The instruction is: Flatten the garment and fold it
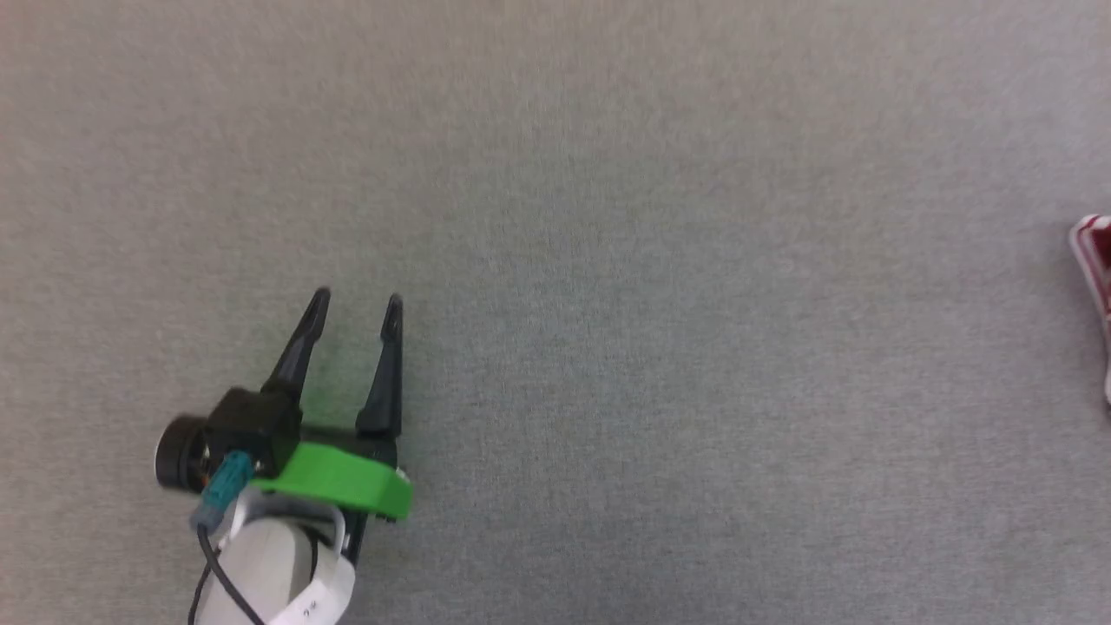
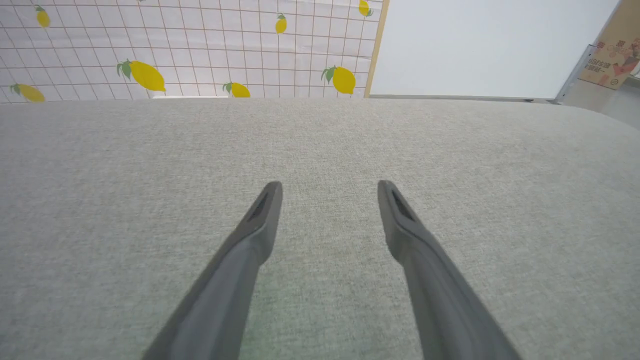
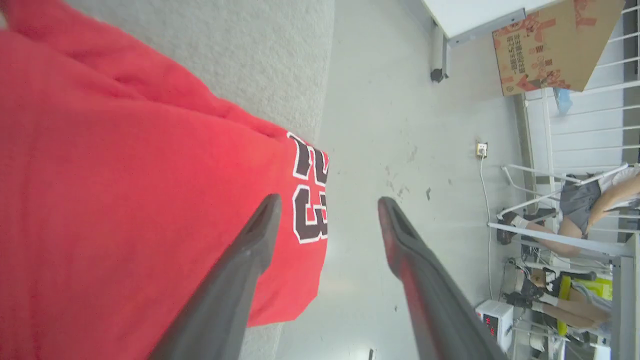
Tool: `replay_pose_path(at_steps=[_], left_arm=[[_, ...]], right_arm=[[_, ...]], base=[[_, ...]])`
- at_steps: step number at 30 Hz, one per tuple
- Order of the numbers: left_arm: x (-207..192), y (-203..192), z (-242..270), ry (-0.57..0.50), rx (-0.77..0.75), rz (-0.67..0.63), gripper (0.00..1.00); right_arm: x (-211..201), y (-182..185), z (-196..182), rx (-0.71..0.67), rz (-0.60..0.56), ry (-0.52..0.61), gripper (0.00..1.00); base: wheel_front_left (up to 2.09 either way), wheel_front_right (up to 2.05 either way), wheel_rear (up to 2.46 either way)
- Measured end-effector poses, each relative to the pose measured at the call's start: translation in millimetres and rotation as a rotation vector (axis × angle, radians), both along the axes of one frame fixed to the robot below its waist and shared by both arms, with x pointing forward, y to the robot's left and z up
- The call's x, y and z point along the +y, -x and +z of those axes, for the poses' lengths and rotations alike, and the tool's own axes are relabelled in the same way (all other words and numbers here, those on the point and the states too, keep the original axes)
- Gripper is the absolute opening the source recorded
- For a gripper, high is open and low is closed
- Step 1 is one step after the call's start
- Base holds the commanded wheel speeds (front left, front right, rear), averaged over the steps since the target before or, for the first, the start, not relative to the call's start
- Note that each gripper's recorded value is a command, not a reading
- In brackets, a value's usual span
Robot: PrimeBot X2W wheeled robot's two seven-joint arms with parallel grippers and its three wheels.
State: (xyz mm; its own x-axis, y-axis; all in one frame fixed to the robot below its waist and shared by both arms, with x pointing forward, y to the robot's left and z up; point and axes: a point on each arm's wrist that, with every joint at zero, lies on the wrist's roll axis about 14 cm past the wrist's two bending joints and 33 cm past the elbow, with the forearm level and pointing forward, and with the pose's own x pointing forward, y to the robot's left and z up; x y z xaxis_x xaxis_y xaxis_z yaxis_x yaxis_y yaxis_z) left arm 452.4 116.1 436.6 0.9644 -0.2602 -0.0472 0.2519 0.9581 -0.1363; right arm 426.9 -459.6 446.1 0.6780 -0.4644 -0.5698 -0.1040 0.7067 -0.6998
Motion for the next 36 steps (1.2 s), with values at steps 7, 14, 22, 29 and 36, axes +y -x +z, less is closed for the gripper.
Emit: replay_pose_path(at_steps=[7,14,22,29,36], left_arm=[[19.5,26.5,35.0,0.002,-0.064,0.068,1.00],[45.5,50.4,78.3,0.001,-0.172,0.150,1.00],[64.5,75.4,76.3,-0.013,-0.159,0.210,1.00],[73.1,86.8,81.9,-0.025,-0.175,0.244,1.00],[72.8,96.2,73.0,-0.052,-0.149,0.243,1.00]], right_arm=[[75.4,-38.1,72.5,-0.385,0.210,-0.152,1.00],[163.8,-34.0,156.8,-0.878,0.399,-0.373,1.00],[233.6,2.5,128.0,-0.980,0.423,-0.591,1.00],[260.3,35.4,90.3,-0.946,0.347,-0.718,1.00],[275.2,57.8,62.6,-0.874,0.322,-0.794,1.00]], base=[[0.00,0.00,0.00],[0.00,0.00,0.00],[0.00,0.00,0.00],[0.00,0.00,0.00],[0.00,0.00,0.00]])
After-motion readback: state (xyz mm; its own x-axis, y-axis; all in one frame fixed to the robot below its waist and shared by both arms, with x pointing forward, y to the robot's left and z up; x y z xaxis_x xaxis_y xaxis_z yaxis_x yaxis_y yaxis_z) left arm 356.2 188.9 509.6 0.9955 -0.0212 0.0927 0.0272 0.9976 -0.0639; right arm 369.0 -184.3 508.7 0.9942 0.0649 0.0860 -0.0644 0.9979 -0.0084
